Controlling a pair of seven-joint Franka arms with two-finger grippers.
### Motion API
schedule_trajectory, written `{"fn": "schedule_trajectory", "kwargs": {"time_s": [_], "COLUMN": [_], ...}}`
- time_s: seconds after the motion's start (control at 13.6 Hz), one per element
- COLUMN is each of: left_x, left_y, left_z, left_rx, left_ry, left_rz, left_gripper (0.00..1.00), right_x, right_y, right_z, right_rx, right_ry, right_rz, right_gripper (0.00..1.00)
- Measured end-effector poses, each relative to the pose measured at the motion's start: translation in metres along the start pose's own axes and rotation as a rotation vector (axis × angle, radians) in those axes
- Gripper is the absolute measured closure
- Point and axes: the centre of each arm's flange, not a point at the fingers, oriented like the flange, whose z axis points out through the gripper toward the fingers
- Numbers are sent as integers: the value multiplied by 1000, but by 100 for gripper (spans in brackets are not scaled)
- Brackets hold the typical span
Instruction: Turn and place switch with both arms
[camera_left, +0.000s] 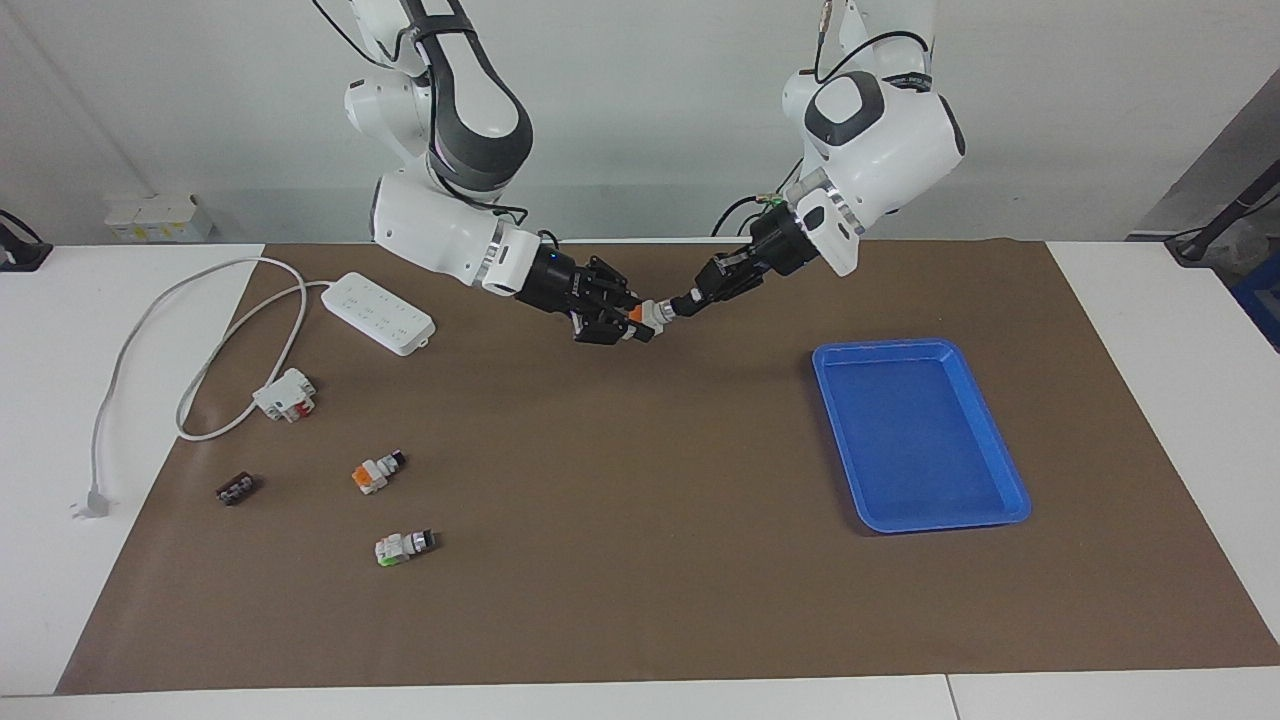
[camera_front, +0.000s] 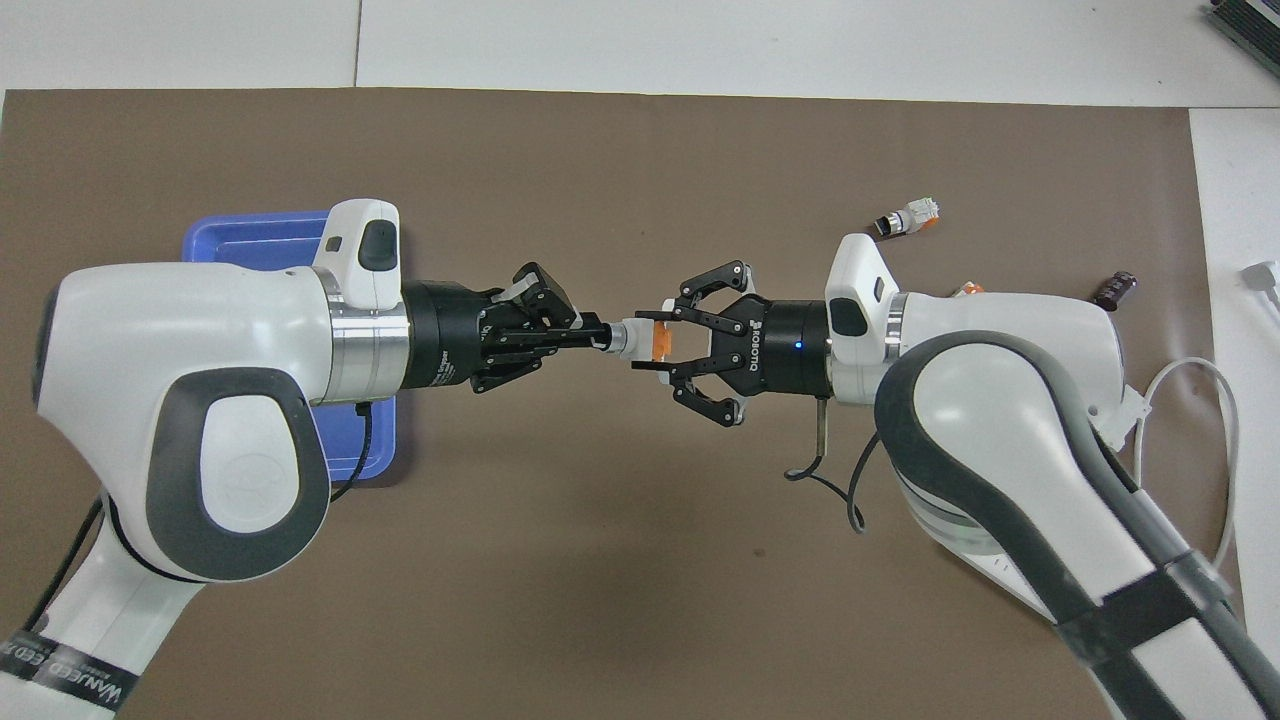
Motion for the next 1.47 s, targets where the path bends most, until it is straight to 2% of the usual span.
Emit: {"fn": "schedule_trajectory", "kwargs": {"time_s": [0.44, 0.81, 1.17, 1.47], "left_x": [-2, -2, -2, -3], "left_y": [0, 0, 0, 1], "left_z": [3, 4, 4, 5], "left_rx": [3, 4, 5, 7], "left_ry": [-4, -5, -5, -3], "left_rz": [-5, -88, -306, -547], "left_gripper": [90, 90, 90, 90], "right_x": [-2, -3, -3, -3], "right_y": [-2, -2, -2, -1], "right_z": [-2, -3, -4, -6], "right_rx": [-2, -2, -4, -8], "right_ry": [-4, -4, -5, -5], "right_rz": [4, 5, 5, 6], "right_gripper": [59, 59, 59, 59]}}
